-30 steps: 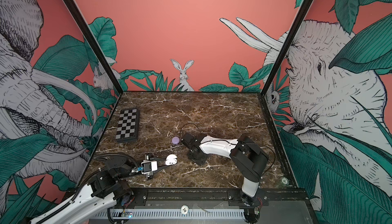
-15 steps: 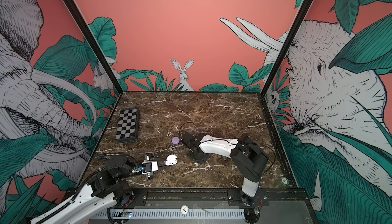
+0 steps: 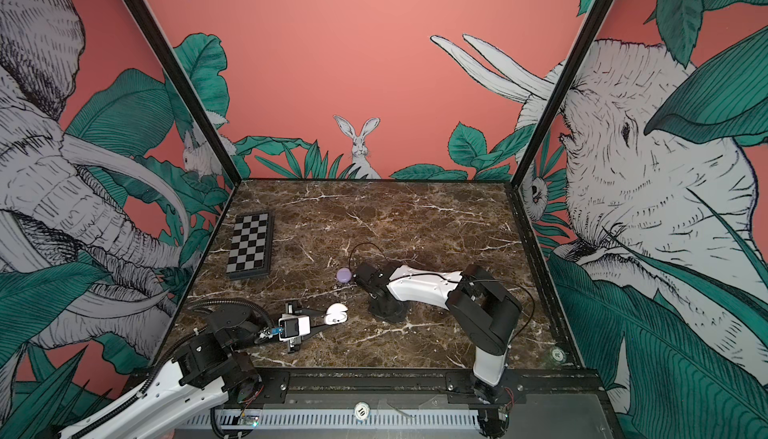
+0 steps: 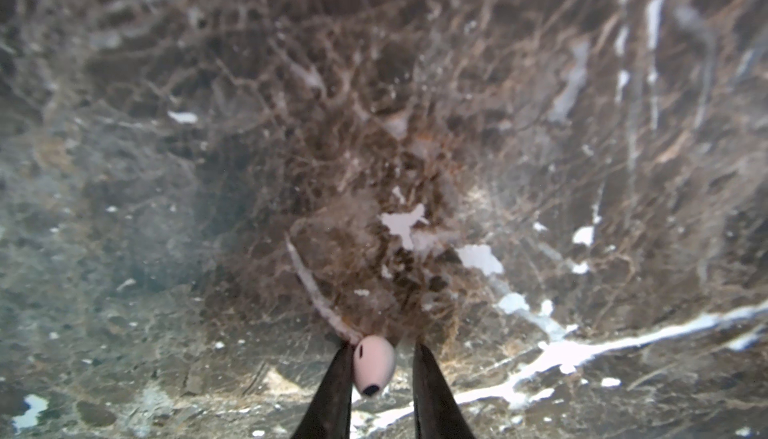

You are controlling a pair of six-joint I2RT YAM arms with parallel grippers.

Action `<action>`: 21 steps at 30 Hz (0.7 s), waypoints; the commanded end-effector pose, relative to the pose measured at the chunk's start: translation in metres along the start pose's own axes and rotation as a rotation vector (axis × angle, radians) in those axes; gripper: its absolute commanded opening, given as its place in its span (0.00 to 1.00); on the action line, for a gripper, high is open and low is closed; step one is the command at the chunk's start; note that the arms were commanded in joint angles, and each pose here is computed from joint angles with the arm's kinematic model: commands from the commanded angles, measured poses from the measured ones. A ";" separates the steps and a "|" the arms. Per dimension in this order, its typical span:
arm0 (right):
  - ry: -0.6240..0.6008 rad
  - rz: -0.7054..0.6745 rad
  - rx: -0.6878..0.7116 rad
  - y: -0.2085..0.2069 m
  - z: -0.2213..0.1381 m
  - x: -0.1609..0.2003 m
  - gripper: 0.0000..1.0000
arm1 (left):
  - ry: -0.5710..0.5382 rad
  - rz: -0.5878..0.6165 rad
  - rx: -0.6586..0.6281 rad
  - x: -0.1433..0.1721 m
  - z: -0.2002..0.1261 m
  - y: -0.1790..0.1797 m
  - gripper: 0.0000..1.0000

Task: Insert wireless bluetooth earbuds into charging case
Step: Pick up the wireless bluetooth earbud from the bottom-center of the table.

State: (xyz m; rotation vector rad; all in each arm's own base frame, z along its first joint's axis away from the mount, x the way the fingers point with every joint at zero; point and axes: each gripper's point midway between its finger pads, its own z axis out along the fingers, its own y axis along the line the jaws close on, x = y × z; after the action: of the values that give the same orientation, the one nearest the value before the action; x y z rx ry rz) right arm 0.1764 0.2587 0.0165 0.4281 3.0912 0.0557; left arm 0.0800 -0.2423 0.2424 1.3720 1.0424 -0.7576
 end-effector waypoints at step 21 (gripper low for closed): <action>0.026 -0.474 0.108 -0.008 -0.009 -0.010 0.31 | -0.001 0.027 0.011 -0.003 -0.001 -0.001 0.00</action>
State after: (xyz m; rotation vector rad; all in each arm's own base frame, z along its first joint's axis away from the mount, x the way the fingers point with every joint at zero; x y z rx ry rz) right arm 0.1830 0.2607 0.0252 -0.1660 3.1321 -0.0156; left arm 0.0800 -0.2422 0.2402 1.3803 1.0455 -0.7528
